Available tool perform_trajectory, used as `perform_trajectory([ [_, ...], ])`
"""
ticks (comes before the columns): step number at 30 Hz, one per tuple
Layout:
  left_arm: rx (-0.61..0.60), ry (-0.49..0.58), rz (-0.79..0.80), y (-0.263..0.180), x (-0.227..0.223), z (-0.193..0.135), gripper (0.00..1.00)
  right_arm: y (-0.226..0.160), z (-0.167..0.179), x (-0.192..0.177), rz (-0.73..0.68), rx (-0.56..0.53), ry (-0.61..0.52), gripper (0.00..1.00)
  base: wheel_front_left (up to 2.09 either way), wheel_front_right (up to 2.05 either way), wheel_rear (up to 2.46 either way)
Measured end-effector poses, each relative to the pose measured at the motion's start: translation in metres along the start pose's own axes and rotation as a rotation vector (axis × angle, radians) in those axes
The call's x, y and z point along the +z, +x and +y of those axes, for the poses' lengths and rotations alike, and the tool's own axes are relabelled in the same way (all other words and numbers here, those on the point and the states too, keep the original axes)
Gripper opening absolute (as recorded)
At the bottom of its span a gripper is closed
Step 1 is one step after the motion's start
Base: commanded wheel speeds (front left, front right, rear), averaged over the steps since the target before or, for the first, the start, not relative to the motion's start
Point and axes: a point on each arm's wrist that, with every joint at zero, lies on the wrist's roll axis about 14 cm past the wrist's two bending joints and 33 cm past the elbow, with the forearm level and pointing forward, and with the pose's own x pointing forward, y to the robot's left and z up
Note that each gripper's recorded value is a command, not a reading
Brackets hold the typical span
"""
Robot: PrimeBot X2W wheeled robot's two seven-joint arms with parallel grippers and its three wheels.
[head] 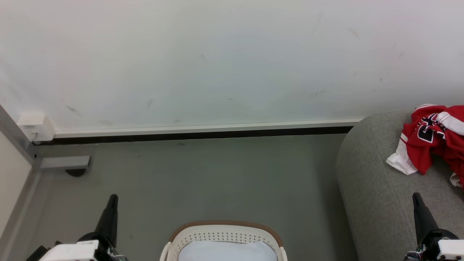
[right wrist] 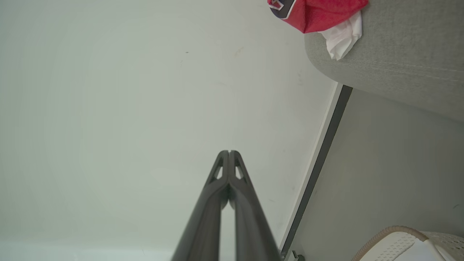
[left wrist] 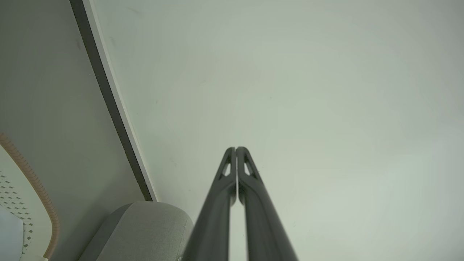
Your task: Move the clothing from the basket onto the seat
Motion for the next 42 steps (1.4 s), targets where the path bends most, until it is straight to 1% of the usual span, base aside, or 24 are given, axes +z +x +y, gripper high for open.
perform_trajectory([
  [42, 0.0, 0.0, 0.0, 0.0, 0.0, -0.0001, 0.0, 0.0, 0.0001, -0.0002, 0.001, 0.0, 0.002, 0.0, 0.0, 0.0, 0.0],
])
